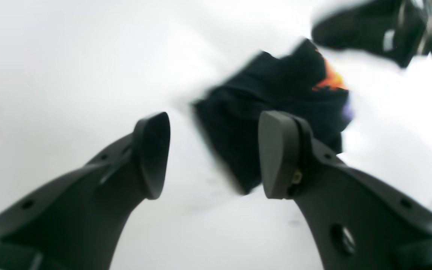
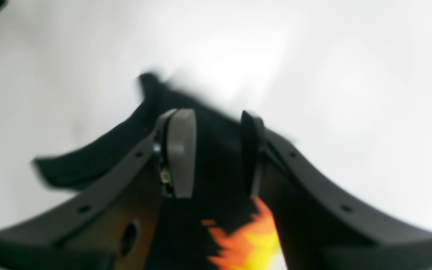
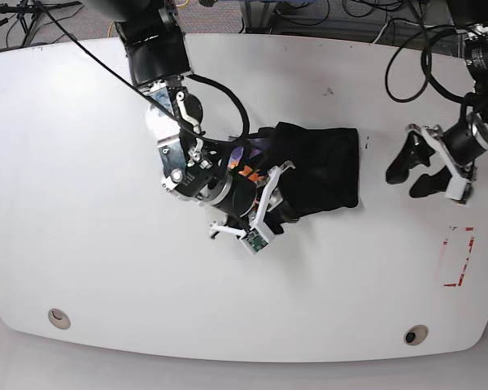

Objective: Fold the T-shirt properly
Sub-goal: 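Grasp the bundle with both grippers and flip it over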

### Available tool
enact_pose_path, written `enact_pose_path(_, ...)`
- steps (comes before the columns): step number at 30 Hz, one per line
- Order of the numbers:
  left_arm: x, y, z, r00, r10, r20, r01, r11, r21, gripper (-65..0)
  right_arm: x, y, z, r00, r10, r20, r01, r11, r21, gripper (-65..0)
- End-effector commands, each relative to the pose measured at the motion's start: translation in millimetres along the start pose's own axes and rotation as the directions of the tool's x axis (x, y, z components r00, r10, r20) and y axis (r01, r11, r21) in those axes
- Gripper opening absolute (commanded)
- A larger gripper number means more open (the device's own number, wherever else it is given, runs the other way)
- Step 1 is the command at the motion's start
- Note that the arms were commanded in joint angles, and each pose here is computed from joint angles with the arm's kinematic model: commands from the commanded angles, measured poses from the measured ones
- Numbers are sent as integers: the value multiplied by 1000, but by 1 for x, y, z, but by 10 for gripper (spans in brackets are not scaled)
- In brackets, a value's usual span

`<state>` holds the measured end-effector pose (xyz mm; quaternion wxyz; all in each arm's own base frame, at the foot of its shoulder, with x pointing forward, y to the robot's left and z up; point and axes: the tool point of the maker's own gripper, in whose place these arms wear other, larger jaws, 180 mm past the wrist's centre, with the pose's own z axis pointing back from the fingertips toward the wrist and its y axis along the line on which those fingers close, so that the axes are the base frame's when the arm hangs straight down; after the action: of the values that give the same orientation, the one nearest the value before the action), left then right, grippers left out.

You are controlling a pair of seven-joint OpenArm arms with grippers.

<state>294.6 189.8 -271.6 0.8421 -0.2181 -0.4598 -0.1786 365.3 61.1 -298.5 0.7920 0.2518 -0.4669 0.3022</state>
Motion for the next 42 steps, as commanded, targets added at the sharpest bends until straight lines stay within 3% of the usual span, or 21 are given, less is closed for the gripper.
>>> enact_pose_path(1,13,-20,-14,999,-21,46,24,998,-59,-299,13,-5,2,999,27,30,-27,1000,-4,-450)
enact_pose_path(5,-7,-48,-42,1000,-30,-9,29,994,-104,-299,1,-12,-5,1000,4,4,-4,1000,-4,-450)
enact_pose_path(13,-31,-74,-73,997,-24,-68,17,995,-97,-299,-28,-21,-23,995,-90,34,90,996,1,-450)
enact_pose_path(18,-73,-60,-89,980,13,-197,-20,999,-37,-299,-55,-40,-29,995,-91,30,92,995,-42,-450)
enact_pose_path(26,-111,-18,-110,956,67,-285,-63,998,22,-299,-89,-58,-13,997,-75,-28,74,996,-41,-453)
enact_pose_path(36,-108,-2,-119,955,22,-295,-22,1000,2,-299,-135,-61,16,987,-150,-55,146,986,-77,-453)
enact_pose_path(42,-74,1,-133,967,-38,-253,36,999,-12,-299,-161,-39,35,977,-210,-49,205,975,-88,-453)
